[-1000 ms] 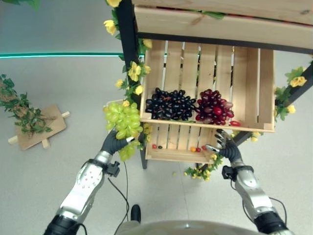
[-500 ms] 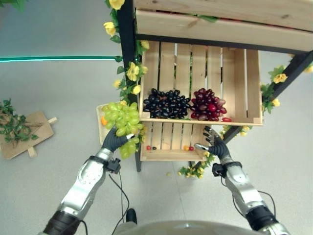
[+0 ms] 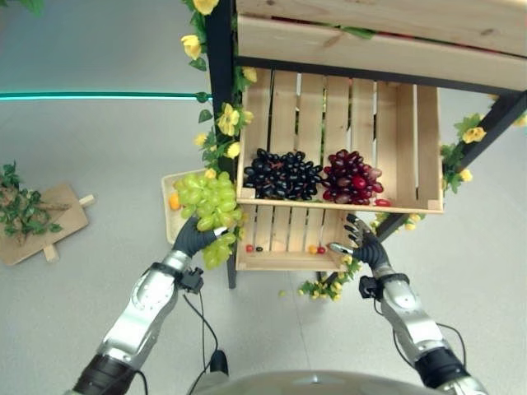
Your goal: Pick up the fruits from the basket on one side to the basket on the other side
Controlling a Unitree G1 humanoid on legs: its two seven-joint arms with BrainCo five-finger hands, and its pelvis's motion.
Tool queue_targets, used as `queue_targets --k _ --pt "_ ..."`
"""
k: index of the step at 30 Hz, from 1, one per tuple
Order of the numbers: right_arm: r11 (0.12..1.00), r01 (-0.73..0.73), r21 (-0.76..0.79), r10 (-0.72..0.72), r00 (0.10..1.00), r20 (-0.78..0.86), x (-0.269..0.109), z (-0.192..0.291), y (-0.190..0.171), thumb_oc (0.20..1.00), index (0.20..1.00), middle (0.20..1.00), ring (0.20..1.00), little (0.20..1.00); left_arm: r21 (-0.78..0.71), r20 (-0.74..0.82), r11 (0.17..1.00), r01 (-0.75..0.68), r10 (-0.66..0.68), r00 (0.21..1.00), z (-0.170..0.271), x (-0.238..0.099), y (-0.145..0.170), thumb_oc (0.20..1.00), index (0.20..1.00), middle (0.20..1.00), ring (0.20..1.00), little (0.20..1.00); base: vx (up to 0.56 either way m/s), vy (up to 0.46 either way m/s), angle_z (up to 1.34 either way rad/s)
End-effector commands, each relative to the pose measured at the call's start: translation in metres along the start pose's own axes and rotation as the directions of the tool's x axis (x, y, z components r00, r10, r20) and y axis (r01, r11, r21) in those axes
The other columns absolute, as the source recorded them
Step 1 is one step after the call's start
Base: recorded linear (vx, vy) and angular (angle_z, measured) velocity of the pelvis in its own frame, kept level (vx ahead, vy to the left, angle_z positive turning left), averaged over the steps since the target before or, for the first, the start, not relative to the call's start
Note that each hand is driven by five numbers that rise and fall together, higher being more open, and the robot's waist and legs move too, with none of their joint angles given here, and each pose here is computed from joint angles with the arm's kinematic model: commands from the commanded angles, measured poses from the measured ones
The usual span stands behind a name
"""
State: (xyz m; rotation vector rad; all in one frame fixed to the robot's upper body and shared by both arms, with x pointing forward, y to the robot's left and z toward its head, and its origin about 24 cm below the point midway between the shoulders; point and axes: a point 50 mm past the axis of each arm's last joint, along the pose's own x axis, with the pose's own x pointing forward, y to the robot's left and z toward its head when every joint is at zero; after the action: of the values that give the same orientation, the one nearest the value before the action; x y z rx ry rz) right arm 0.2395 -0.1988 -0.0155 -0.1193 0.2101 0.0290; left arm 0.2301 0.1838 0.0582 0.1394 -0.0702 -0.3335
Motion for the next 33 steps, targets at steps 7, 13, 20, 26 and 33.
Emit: queue_targets --k 7,13,20,26,33 --pt "0.997 0.065 0.035 -0.069 0.99 0.122 0.01 0.025 -0.013 1.0 1.0 1.0 1.0 1.0 0.054 0.255 0.992 -0.112 0.095 0.962 0.046 -0.003 0.023 0.2 0.2 0.2 0.2 0.2 -0.01 -0.008 0.19" --pt "0.998 0.05 0.042 -0.055 0.99 0.13 0.017 0.029 -0.007 1.0 1.0 1.0 1.0 1.0 0.061 0.255 0.979 -0.197 0.176 0.951 0.046 -0.015 0.035 0.2 0.2 0.2 0.2 0.2 -0.02 -0.017 0.18" --pt "0.994 0.086 0.064 -0.094 0.986 0.14 0.015 0.029 -0.013 1.0 1.0 1.0 1.0 1.0 0.059 0.274 0.979 -0.193 0.17 0.947 0.051 -0.017 0.035 0.2 0.2 0.2 0.2 0.2 -0.03 -0.044 0.64" --pt "0.989 0.124 0.083 -0.134 0.984 0.122 0.011 0.023 -0.022 1.0 1.0 1.0 1.0 1.0 0.022 0.307 0.986 -0.165 0.15 0.94 0.061 -0.022 0.035 0.2 0.2 0.2 0.2 0.2 -0.04 -0.04 0.64" --pt "0.974 0.21 0.089 -0.218 0.971 0.095 -0.001 0.014 -0.042 1.0 1.0 1.0 1.0 1.0 -0.018 0.372 0.993 -0.114 0.112 0.922 0.075 -0.021 0.032 0.2 0.2 0.2 0.2 0.2 -0.03 -0.038 0.63"
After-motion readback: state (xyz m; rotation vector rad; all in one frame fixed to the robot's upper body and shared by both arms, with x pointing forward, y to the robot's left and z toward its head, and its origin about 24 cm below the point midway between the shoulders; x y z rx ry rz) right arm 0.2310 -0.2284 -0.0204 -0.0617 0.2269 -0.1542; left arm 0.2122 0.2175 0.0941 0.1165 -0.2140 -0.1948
